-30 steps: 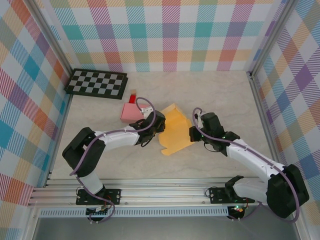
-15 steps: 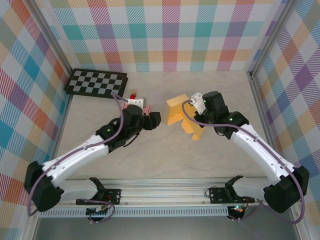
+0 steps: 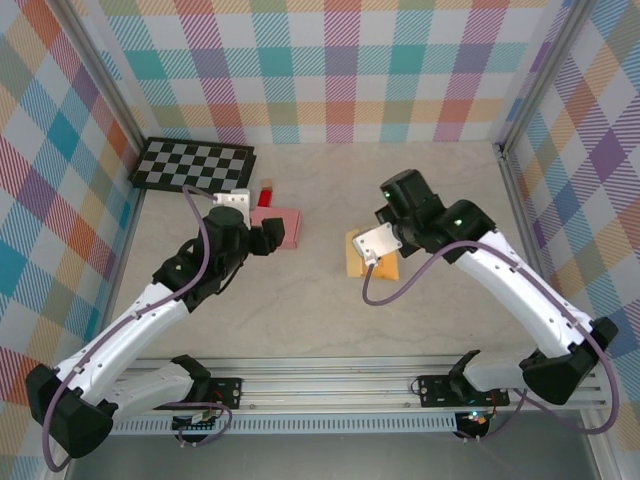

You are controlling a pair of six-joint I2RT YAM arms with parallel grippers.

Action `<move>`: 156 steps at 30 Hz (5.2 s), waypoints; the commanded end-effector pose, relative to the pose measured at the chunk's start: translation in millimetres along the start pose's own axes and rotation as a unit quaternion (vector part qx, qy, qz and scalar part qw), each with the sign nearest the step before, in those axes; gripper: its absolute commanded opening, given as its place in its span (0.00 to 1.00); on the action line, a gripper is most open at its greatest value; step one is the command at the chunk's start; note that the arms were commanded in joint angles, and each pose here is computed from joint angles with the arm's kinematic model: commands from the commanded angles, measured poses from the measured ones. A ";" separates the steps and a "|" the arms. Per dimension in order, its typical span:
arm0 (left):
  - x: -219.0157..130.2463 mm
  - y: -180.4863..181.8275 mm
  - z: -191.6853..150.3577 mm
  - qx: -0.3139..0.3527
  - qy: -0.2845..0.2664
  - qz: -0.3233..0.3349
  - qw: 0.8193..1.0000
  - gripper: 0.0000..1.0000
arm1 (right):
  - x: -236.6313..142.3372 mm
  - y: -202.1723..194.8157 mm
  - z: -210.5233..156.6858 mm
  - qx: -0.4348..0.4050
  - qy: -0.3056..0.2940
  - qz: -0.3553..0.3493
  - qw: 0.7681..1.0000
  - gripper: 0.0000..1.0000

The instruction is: Fold the paper box

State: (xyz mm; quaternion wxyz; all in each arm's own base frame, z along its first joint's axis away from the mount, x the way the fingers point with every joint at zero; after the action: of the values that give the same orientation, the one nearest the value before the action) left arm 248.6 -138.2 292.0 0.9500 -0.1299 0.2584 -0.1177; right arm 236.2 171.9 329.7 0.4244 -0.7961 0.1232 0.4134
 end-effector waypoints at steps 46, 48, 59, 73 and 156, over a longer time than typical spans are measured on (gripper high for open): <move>94.0 -45.6 -77.3 -0.393 0.186 0.066 0.898 0.74 | 146.4 60.3 -139.4 0.969 -0.121 0.149 0.157 0.60; 101.6 -51.6 -77.8 -0.413 0.186 0.072 0.889 0.76 | 154.4 58.4 -134.5 0.965 -0.139 0.174 0.138 0.60; 133.1 -106.2 -67.6 -0.455 0.180 0.024 0.872 0.88 | 169.5 64.9 -100.2 0.951 -0.142 0.234 0.142 0.70; 129.8 -147.3 -91.3 -0.453 0.200 0.006 0.869 0.83 | 148.2 70.8 -66.2 0.943 -0.157 0.255 0.146 0.68; -23.6 -66.4 -73.6 -0.002 0.193 -0.073 0.979 0.66 | 53.5 145.9 -6.2 0.842 -0.187 0.065 0.501 0.44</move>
State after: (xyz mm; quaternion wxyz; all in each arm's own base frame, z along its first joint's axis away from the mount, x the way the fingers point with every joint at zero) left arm 185.3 -203.6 264.3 0.8802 -0.1257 0.4232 -0.1742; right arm 195.3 78.4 206.9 0.8773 0.0324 0.4141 0.2404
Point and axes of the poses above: each hand's point on the last joint's axis, 136 mm out from that joint toward the fingers, its own x axis out along the fingers, its own y axis along the line the jaws close on, z = x × y, the point moved 7 cm from there along -x, back along the fingers, and after that the axes turned 3 degrees about -x, right-handed, at the moved point
